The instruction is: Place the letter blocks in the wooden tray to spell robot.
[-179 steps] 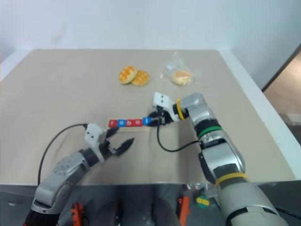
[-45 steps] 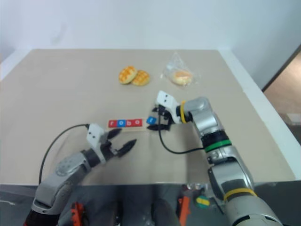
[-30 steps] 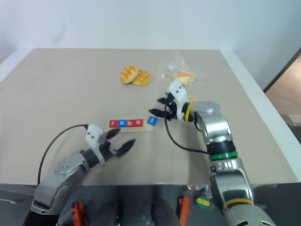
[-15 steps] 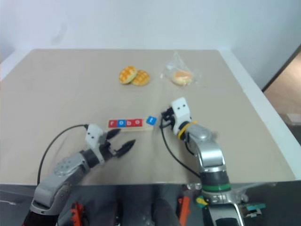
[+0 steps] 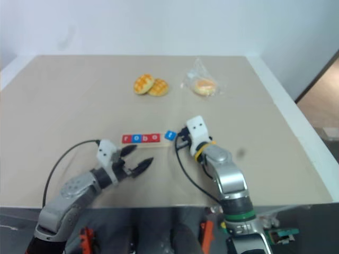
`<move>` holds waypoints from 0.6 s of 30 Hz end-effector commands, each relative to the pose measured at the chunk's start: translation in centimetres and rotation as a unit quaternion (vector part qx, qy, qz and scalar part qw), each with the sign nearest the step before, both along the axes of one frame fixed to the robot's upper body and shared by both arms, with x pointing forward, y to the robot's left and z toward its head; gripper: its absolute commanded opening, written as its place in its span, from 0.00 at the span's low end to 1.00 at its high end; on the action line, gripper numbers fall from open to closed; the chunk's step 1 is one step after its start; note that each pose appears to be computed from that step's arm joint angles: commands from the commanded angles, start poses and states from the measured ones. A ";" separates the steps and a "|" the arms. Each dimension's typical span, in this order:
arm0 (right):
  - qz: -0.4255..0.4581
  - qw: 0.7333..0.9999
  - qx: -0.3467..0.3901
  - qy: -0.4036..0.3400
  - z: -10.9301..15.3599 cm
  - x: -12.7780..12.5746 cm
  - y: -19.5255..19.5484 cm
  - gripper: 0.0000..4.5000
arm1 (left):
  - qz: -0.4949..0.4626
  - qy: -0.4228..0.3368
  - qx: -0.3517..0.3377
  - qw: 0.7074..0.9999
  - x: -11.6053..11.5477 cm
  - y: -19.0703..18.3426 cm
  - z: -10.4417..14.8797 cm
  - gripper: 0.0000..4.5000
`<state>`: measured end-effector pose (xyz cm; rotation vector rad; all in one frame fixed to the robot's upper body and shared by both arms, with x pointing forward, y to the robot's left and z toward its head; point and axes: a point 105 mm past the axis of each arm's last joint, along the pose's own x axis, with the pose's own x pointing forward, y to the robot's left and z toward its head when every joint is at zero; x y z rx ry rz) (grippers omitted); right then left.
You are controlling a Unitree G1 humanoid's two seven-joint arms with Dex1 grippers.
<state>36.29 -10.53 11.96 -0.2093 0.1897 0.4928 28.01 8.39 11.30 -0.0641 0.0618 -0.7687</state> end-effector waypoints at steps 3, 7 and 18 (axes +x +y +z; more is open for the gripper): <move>0.017 0.999 0.005 -0.027 1.4 0.0 1.2 0.00 | -0.006 -0.022 -0.003 1.000 -0.2 -0.1 1.1 1.00; 0.027 0.999 0.002 -0.026 1.3 -0.1 1.7 0.00 | -0.005 -0.021 -0.004 1.000 -0.3 -0.1 1.1 1.00; 0.038 0.999 -0.001 -0.031 1.6 0.1 2.5 0.00 | -0.004 -0.017 -0.006 1.000 -0.2 -0.2 1.0 1.00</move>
